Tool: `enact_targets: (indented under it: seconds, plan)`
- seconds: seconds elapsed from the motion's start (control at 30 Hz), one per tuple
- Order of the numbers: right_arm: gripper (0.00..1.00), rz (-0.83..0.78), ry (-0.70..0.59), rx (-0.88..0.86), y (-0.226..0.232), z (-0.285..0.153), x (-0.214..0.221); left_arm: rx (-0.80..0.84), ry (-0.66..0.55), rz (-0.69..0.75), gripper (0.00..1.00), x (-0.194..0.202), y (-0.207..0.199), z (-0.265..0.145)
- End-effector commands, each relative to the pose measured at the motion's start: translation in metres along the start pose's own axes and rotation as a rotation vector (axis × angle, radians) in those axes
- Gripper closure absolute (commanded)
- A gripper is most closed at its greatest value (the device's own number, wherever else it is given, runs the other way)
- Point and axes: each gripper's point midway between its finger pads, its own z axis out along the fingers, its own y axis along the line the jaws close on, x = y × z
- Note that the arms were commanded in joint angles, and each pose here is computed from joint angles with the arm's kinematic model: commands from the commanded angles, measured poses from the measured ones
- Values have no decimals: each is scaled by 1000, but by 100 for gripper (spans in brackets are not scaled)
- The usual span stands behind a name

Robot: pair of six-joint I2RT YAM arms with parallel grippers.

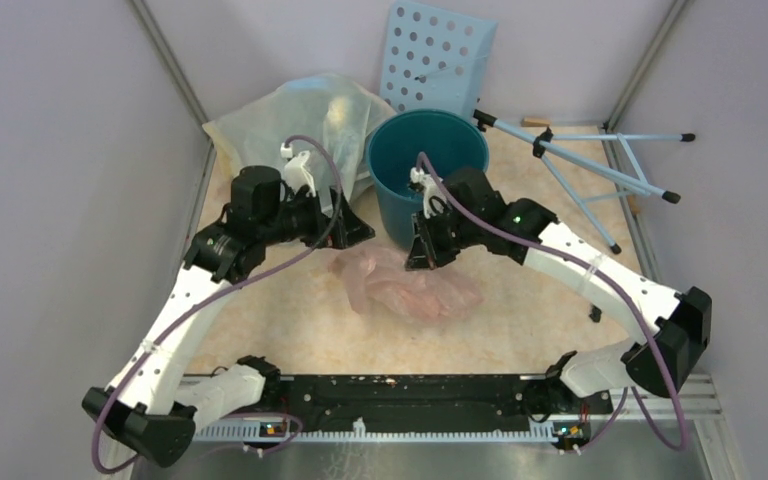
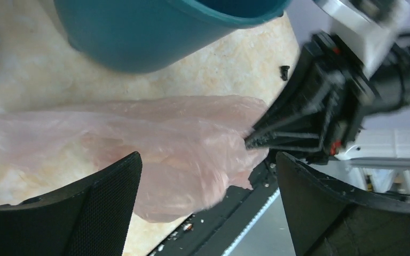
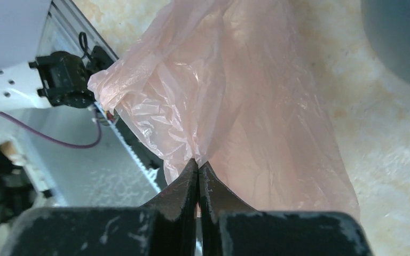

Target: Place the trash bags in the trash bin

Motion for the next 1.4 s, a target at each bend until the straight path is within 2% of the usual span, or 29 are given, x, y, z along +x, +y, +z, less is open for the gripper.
enact_targets:
  seconds: [0.0, 0.13, 0.23, 0.33, 0.43, 0.57, 0.7, 0.77, 0.93, 1.1, 1.13, 1.3, 1.37]
  plan:
    - [100, 245, 16, -105, 9, -6, -3, -44, -113, 261, 1, -7, -10, -14]
    - [100, 319, -1, -140, 11, 2, -4, -36, -126, 412, 1, 13, -19, -3]
    - [100, 341, -25, -153, 13, 3, -9, -59, -82, 483, 1, 32, -23, 11]
    - [100, 344, -30, -156, 14, 3, -11, -197, -39, 521, 1, 46, -7, 24]
    - [100, 345, -21, -148, 13, 2, -8, -333, -10, 517, 2, 51, 16, 31]
    - [100, 339, -21, -126, 9, -2, -5, -476, -34, 448, 8, 50, 41, 24]
    - [100, 328, -18, -98, 4, -5, -1, -498, -63, 401, 18, 57, 51, 12]
    - [100, 323, -20, -92, 3, -6, 1, -498, -78, 385, 27, 60, 55, 6]
    - [100, 314, -24, -86, 1, -8, 2, -450, -99, 288, 64, 69, 55, 5]
    - [100, 303, -25, -55, -6, -13, 3, -538, -80, 186, 97, 73, 78, 5]
    - [100, 300, -27, -46, -8, -14, 3, -532, -69, 175, 100, 73, 81, 6]
    - [100, 285, -37, 25, -24, -19, 7, -511, -29, 85, 100, 62, 105, 4]
    - [100, 285, -40, 34, -29, -21, 6, -461, -16, 84, 100, 57, 102, 4]
